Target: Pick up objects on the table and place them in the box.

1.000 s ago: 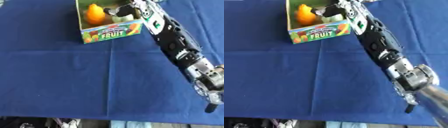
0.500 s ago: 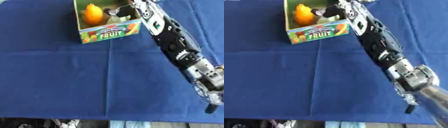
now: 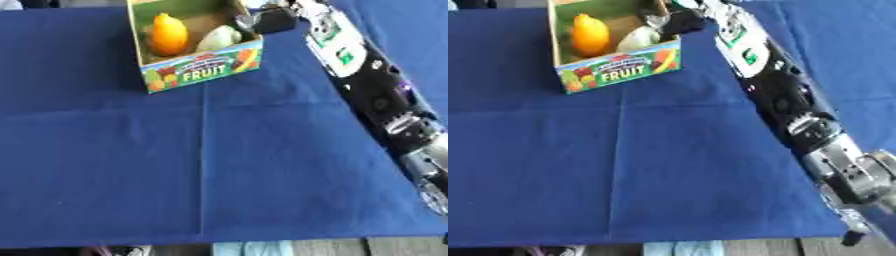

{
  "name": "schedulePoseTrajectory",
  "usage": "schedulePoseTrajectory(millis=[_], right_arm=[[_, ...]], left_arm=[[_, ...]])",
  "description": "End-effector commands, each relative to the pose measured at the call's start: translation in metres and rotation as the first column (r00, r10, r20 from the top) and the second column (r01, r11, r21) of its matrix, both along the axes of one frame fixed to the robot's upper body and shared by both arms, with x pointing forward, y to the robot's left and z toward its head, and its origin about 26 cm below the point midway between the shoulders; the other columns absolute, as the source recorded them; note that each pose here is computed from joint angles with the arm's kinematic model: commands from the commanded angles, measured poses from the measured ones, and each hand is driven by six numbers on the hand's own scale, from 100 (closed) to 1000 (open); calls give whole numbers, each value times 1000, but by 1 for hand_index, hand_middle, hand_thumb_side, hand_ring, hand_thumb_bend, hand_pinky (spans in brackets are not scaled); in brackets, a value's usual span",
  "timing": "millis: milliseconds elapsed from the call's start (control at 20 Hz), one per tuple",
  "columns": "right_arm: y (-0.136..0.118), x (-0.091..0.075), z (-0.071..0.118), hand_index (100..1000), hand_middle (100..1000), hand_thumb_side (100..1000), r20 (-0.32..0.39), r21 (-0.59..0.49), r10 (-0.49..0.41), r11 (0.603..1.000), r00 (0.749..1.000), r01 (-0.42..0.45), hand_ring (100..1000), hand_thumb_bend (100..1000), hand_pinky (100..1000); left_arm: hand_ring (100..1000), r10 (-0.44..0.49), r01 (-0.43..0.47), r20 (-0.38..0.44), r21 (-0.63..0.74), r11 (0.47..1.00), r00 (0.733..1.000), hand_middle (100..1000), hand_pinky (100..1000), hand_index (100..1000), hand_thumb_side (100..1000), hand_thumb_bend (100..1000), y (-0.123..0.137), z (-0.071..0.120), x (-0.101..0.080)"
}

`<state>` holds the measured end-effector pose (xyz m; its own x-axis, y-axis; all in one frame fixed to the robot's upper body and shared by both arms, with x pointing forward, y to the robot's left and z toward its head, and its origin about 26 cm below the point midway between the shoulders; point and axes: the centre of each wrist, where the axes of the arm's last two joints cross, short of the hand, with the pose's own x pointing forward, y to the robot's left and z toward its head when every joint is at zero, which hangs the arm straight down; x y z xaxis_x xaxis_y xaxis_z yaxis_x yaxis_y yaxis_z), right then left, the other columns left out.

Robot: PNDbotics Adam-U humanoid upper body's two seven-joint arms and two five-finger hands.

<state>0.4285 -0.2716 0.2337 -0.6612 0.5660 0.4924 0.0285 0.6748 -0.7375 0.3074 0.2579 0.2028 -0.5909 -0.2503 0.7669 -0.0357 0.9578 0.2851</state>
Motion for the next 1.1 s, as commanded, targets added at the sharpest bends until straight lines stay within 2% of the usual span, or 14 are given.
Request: schedulePoseTrajectory(millis=[50, 100, 200, 350, 500, 800, 1100], right_arm=[[-11, -26, 25, 933, 749, 332, 22, 114, 72, 991, 997, -74, 737, 244, 741], [-16, -34, 25, 931, 740, 338, 11, 158, 81, 984, 997, -82, 717, 199, 698], [-22, -50, 25, 929, 731, 342, 2, 228, 106, 968, 994, -103, 703, 165, 677], [-29, -73, 22, 928, 719, 376, 1, 305, 134, 944, 991, -128, 694, 111, 675], [-34, -91, 15, 928, 717, 380, 6, 343, 145, 929, 989, -138, 698, 105, 690], [-42, -110, -2, 927, 702, 384, 8, 400, 100, 911, 995, -95, 695, 100, 694], [-48, -120, -22, 925, 691, 388, -17, 435, 45, 900, 999, -33, 690, 100, 694]], left_arm=[[601, 56, -56, 23, 13, 998, 998, 656, 618, 787, 588, 421, 11, 6, -5], [600, 69, -69, 20, 7, 998, 997, 655, 617, 787, 587, 420, 13, 5, -5], [599, 88, -88, 16, -3, 996, 996, 653, 615, 785, 585, 418, 16, 3, -6], [598, 105, -105, 16, -14, 994, 994, 651, 613, 784, 583, 416, 19, 2, -7], [594, 120, -119, 15, -26, 993, 993, 647, 611, 783, 579, 412, 21, 0, -7], [581, 141, -140, 13, -45, 989, 990, 634, 598, 777, 571, 404, 24, -2, -9], [572, 157, -156, 16, -70, 985, 987, 625, 591, 772, 541, 373, 26, -3, -9]])
